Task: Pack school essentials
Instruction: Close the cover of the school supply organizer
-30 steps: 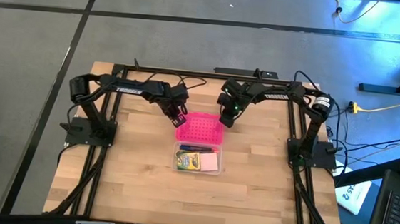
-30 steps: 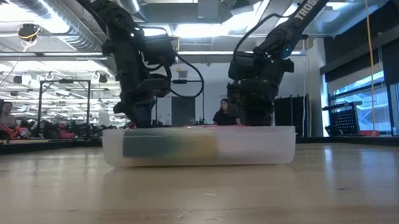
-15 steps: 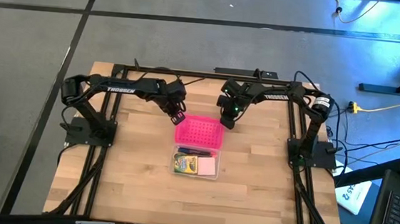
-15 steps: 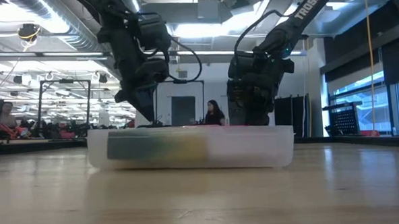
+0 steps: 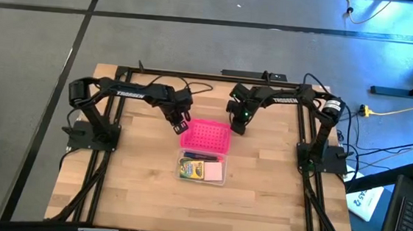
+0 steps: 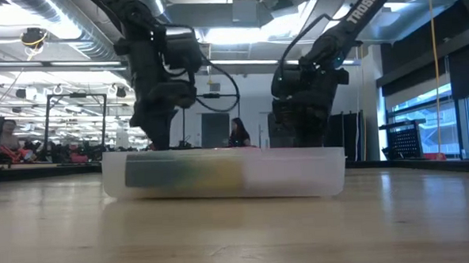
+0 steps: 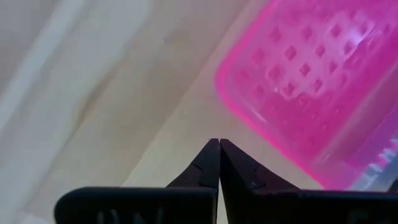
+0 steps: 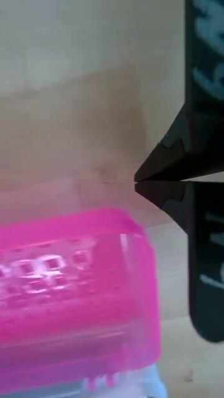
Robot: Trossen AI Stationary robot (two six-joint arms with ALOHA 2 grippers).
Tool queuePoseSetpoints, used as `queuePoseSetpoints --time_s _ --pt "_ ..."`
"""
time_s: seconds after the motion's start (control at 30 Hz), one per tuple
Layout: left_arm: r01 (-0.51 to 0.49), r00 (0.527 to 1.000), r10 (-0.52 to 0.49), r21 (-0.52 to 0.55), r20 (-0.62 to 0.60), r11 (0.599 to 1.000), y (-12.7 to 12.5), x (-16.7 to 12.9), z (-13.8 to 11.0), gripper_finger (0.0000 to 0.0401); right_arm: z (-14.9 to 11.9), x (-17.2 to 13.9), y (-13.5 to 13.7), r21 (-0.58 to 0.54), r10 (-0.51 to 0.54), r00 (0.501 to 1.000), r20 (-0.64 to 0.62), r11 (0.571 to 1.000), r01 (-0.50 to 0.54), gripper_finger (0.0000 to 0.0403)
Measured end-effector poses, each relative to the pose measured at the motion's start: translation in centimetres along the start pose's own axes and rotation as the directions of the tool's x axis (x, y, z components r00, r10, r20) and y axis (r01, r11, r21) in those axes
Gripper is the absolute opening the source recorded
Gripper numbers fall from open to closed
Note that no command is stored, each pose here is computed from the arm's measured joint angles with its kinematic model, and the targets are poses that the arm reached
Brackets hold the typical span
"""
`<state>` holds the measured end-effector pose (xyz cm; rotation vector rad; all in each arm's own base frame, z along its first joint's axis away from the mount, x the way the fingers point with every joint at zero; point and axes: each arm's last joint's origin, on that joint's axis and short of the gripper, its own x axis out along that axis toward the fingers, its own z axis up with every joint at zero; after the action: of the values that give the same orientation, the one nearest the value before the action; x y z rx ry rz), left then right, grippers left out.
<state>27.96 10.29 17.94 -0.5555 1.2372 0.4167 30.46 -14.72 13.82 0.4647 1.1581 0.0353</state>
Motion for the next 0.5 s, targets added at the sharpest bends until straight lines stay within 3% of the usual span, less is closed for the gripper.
queuePoseSetpoints --time_s 0.2,0.5 --pt "-0.004 1.0 0.004 0.021 -0.027 1.0 -0.4 1.5 0.0 0.0 -0.9 0.9 0.5 -0.005 0.008 1.0 -0.026 1.0 -0.009 0.0001" --pt "0.009 1.0 -0.009 0.039 -0.009 0.999 -0.5 2.0 0.4 0.0 0.0 1.2 1.0 -0.043 0.002 0.999 0.049 0.999 0.0 0.0001"
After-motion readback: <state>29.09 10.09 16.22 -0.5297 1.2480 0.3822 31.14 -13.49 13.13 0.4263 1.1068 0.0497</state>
